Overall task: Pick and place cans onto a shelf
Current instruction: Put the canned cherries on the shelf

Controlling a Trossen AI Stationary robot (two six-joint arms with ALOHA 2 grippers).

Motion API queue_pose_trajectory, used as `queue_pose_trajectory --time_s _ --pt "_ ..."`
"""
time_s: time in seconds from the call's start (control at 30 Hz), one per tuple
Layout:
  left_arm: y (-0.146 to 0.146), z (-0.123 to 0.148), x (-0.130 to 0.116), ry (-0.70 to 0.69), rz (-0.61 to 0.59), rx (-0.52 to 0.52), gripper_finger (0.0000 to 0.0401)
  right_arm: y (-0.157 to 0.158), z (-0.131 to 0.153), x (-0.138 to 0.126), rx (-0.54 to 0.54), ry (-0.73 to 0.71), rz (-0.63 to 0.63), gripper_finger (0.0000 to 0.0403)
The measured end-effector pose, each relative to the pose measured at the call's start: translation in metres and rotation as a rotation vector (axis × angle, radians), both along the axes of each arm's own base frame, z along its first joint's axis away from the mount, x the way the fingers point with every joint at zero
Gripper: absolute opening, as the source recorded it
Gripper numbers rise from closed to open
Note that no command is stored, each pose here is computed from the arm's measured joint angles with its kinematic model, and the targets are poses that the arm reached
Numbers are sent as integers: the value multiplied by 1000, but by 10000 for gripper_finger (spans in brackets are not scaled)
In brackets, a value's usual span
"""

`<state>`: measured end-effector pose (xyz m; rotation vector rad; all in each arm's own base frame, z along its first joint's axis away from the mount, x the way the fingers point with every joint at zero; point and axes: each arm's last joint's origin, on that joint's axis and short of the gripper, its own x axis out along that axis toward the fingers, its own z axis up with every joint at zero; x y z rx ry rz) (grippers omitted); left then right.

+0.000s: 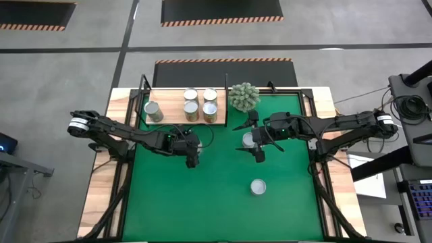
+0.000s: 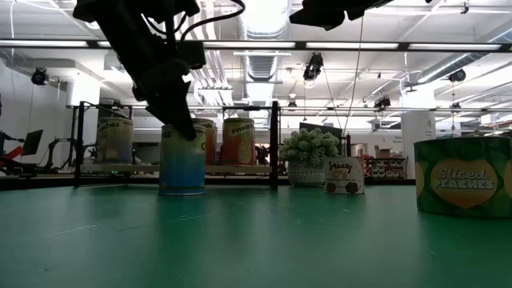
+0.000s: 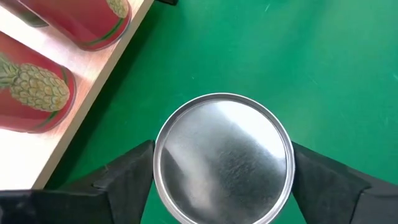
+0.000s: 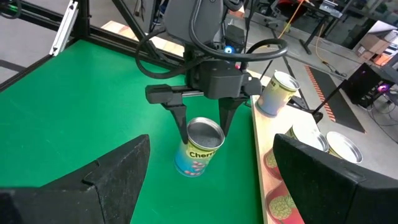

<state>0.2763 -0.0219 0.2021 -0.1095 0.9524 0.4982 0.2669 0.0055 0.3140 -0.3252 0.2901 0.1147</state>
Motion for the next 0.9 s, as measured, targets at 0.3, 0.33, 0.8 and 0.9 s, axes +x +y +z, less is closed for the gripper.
queue_pose_trajectory --time_s 0.3,0.33,0.8,0.9 --pt "0 31 0 -85 34 -15 312 0 -1 0 0 8 -1 328" --pt "1 39 -2 -91 41 2 312 0 -1 0 -1 7 -1 328" --pt "52 153 -76 -198 395 281 313 0 -1 0 -4 7 1 328" --pt "72 159 -91 -203 486 317 313 0 0 0 -5 6 1 328"
